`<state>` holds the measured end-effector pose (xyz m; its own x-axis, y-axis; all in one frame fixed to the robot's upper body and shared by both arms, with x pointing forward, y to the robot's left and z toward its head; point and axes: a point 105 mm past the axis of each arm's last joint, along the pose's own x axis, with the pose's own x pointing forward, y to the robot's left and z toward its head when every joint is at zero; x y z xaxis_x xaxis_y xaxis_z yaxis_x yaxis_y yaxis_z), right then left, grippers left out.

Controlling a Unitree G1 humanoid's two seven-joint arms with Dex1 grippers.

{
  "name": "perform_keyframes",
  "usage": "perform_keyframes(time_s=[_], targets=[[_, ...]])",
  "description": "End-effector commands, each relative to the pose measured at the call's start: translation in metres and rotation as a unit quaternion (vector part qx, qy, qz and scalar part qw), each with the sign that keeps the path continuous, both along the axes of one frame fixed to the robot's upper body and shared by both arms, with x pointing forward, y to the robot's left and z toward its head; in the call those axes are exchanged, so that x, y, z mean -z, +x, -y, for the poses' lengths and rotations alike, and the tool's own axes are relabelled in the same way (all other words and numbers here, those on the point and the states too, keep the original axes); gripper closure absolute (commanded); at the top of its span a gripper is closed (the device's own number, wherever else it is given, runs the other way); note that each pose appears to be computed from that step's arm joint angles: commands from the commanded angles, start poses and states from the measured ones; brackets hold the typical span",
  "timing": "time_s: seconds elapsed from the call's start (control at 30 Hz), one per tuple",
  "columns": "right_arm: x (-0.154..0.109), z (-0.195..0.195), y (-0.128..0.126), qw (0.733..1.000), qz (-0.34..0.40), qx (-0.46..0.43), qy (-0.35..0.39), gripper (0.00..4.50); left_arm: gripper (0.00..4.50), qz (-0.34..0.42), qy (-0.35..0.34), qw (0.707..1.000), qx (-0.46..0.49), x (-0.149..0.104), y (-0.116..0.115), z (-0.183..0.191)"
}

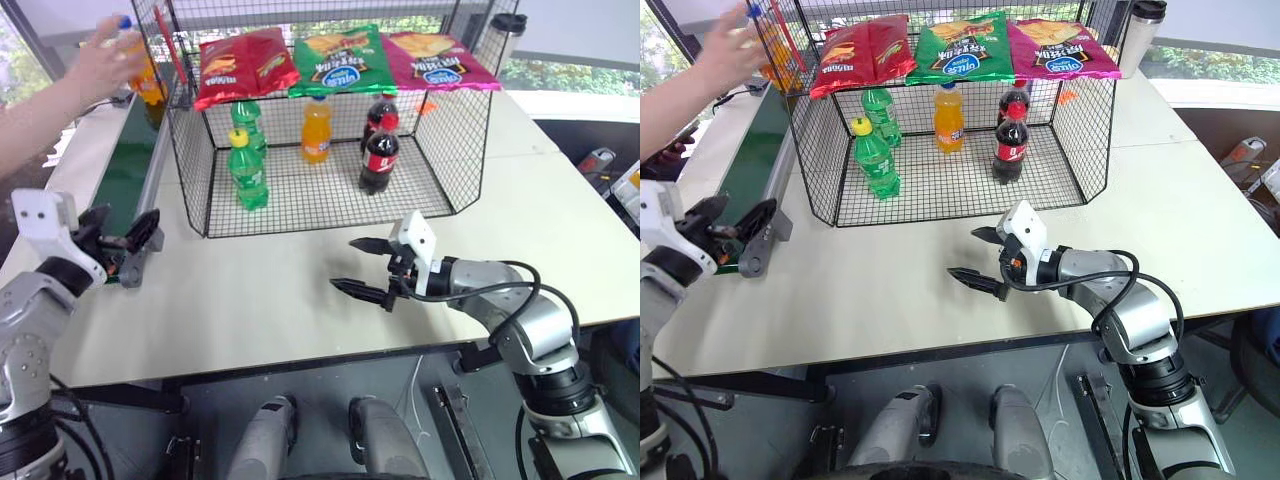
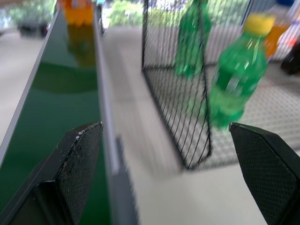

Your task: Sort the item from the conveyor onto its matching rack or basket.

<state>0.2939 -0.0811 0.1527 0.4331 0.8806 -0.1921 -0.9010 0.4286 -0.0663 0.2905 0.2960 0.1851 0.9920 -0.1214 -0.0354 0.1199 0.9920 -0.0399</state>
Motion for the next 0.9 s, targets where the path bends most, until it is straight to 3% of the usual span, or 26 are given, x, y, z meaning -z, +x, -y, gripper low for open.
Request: perform_keyframes(time_s=[0.03,0.23,0.9], targets=[[-0.026,-0.012,-0.007,0.998,0.046,-0.034,0.018,0.03,0.00,0.027,-0.001,0.999,-0.037,-0.016,-0.007,-0.018],[-0.045,-0.025,-0.015,0.994,0.070,-0.073,0.032,0.03,0.00,0.019,-0.002,0.999,-0.047,-0.011,-0.010,-0.027],[-0.049,-0.039,-0.031,0.984,0.098,-0.150,-0.012,0.03,0.00,0.004,0.006,0.994,-0.105,0.006,-0.011,-0.052]])
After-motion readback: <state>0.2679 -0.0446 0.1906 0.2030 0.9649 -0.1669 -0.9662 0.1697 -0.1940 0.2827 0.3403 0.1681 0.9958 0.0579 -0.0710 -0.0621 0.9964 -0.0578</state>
